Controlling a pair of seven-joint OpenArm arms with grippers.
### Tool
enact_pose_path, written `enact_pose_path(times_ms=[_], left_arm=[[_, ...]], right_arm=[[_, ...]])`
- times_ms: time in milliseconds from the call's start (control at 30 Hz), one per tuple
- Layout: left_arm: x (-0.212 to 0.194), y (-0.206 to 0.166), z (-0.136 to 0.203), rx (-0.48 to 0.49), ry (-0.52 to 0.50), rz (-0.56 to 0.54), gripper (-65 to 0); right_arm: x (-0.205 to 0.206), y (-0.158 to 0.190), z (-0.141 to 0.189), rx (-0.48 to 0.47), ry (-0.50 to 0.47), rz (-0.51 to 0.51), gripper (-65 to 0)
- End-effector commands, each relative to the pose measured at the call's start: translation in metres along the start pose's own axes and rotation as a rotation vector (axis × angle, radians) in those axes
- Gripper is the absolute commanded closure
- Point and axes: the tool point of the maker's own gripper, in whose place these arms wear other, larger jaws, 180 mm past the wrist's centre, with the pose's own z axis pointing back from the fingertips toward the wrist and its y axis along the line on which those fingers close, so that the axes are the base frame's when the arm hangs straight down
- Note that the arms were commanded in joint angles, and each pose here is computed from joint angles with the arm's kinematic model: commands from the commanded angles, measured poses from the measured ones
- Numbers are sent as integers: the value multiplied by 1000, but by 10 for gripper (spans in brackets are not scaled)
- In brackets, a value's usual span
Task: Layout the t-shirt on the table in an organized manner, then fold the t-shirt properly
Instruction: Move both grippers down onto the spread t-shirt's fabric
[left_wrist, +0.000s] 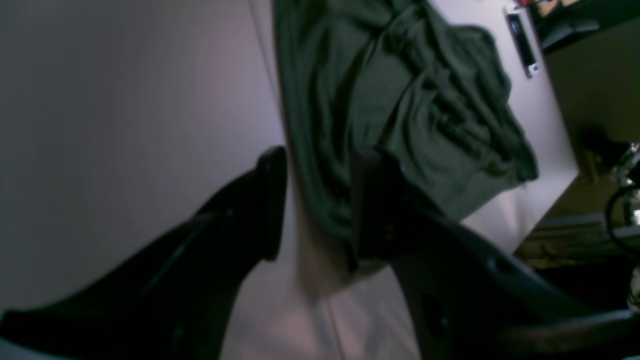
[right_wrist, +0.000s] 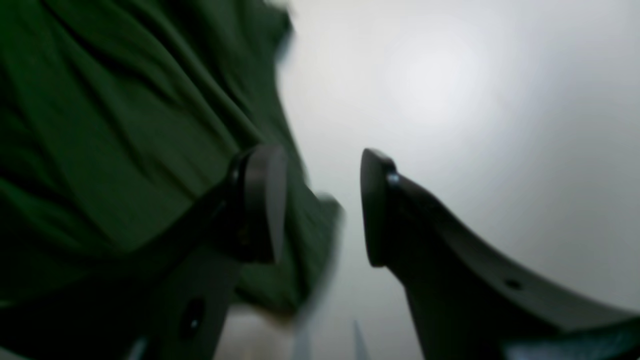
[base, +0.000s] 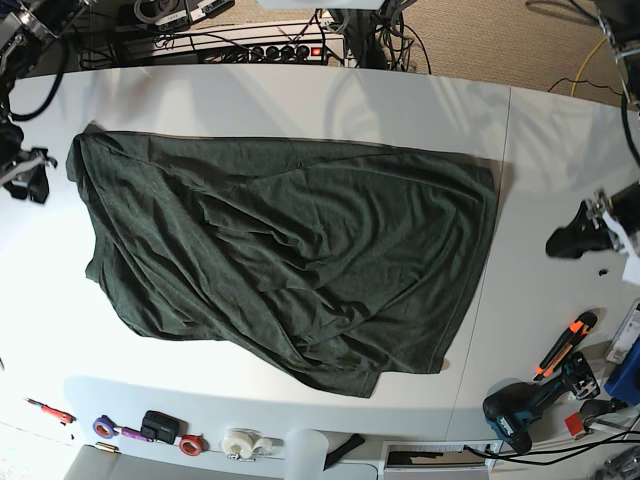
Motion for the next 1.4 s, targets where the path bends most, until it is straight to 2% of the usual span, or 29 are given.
enact_pose_path(times_ms=[0, 100, 200, 333, 467, 567, 767, 933, 1000, 1100, 1233, 1367], left_arm=[[41, -12, 1, -32, -114, -56, -223], [64, -11, -21, 19, -168, -128, -215], [74, -19, -59, 52, -154, -196, -215], [83, -46, -125, 86, -93, -366, -215], [101, -64, -186, 246, -28, -602, -215], [114, -82, -225, 295, -10, -707, -215], [134, -79, -277, 356, -22, -671, -206], [136, -69, -290, 392, -131, -615, -154], [124, -71, -296, 378, -127, -604, -154], [98, -79, -308, 343, -99, -587, -154], [64, -93, -324, 297, -60, -563, -155], [47, -104, -333, 254, -37, -552, -155]], right_arm=[[22, 6, 2, 22, -80, 4, -252], [24, 29, -8, 95, -131, -46, -252], [17, 53, -17, 167, -141, -82, -252], [-7, 84, -29, 239, -59, -103, -252], [-27, 112, -38, 309, 26, -79, -252], [-36, 126, -40, 344, 58, -62, -252], [-41, 133, -42, 363, 89, -47, -252], [-46, 134, -41, 364, 115, -43, -252], [-44, 134, -42, 365, 107, -44, -252], [-33, 133, -42, 365, 48, -55, -251], [3, 131, -44, 359, -114, -72, -252], [39, 136, -50, 364, -199, -61, -252]])
